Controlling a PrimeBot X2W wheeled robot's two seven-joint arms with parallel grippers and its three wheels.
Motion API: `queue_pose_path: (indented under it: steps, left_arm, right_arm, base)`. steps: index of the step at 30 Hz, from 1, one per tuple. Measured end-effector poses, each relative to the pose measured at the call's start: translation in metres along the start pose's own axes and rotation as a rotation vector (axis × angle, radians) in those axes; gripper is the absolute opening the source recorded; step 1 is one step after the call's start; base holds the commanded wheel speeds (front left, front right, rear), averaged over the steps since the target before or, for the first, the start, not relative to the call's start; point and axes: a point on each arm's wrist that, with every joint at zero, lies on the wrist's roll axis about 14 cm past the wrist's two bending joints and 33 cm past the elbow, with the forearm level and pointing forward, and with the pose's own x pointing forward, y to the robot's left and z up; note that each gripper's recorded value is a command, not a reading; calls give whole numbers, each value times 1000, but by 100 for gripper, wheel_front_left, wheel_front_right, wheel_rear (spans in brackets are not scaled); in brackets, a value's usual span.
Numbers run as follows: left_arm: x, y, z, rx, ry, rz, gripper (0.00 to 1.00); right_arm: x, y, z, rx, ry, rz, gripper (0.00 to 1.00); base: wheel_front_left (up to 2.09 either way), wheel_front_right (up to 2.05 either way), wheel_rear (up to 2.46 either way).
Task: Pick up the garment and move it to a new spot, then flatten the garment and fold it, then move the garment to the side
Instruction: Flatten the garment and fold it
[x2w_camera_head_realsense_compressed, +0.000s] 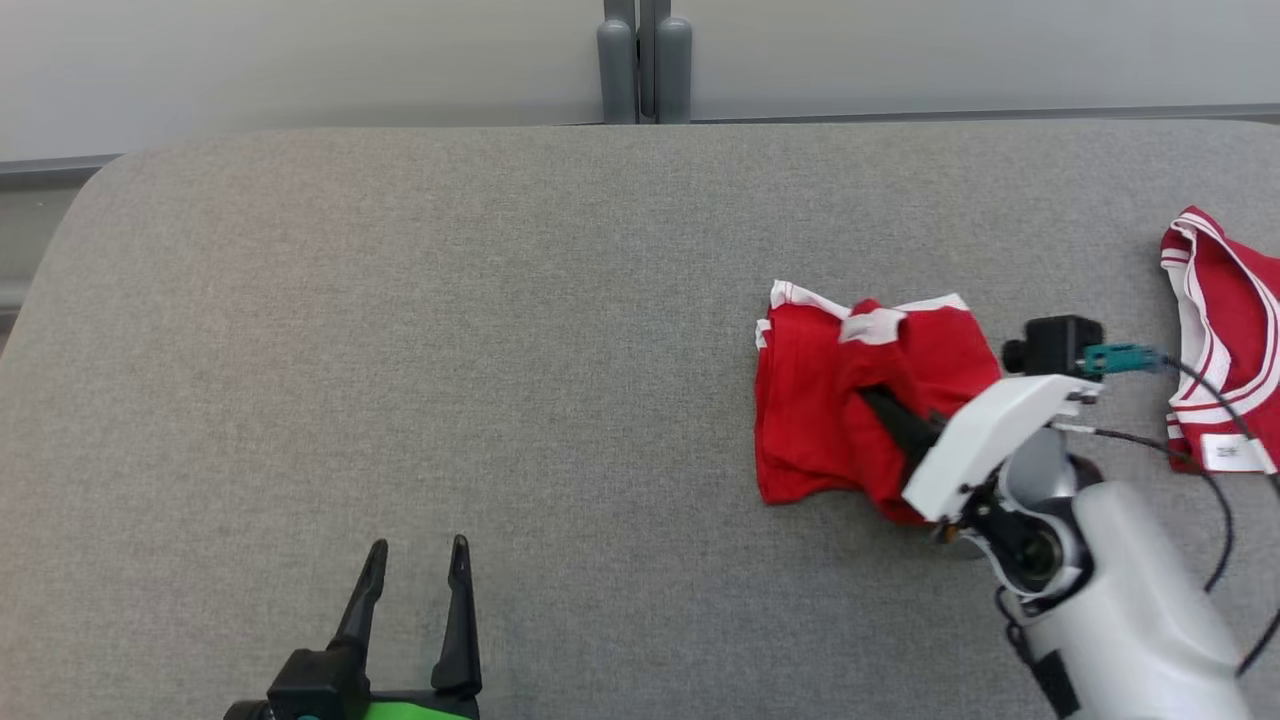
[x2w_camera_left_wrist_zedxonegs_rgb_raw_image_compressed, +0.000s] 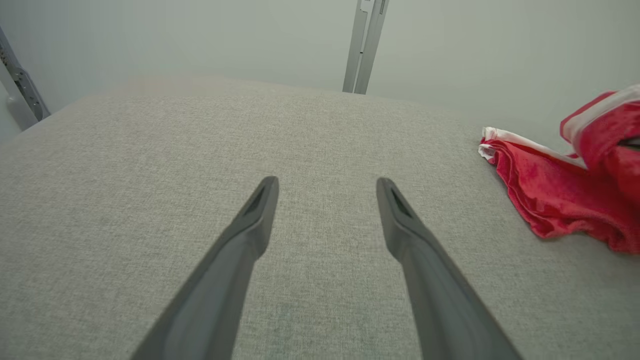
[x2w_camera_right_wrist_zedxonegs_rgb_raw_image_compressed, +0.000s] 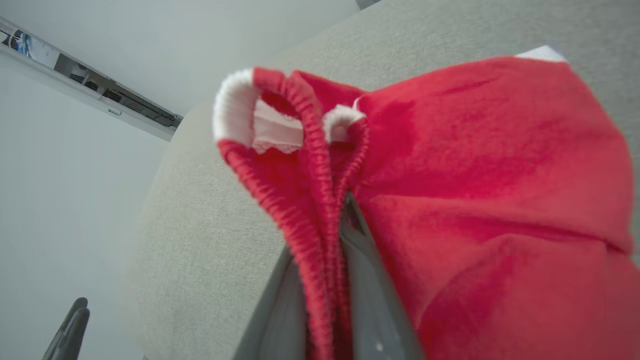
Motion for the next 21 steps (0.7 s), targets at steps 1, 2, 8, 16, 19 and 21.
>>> queue_pose_path:
  steps: [1, 2, 8, 16, 19, 21]
  left_arm:
    - [0, -2, -2, 1, 6, -8, 100]
    - [0, -5, -4, 2, 14, -16, 100]
    - [-2, -9, -10, 8, 32, -34, 100]
    - [-6, -8, -20, 6, 63, -26, 100]
    - [-6, -7, -21, 5, 66, -24, 100]
    - [-5, -6, -21, 0, 66, -19, 100]
  right_arm:
    - [6, 10, -6, 2, 0, 10, 0]
    - [11, 16, -11, -14, 6, 13, 0]
    - [26, 26, -5, -58, -43, 8, 0]
    - [46, 33, 0, -63, -71, 20, 0]
    - [52, 38, -4, -84, -66, 32, 100]
    - [54, 47, -9, -85, -68, 61, 100]
  base:
    - [0, 0, 0]
    - [0, 0, 0]
    - [0, 0, 0]
    - [0, 0, 0]
    - [0, 0, 0]
    - [0, 0, 0]
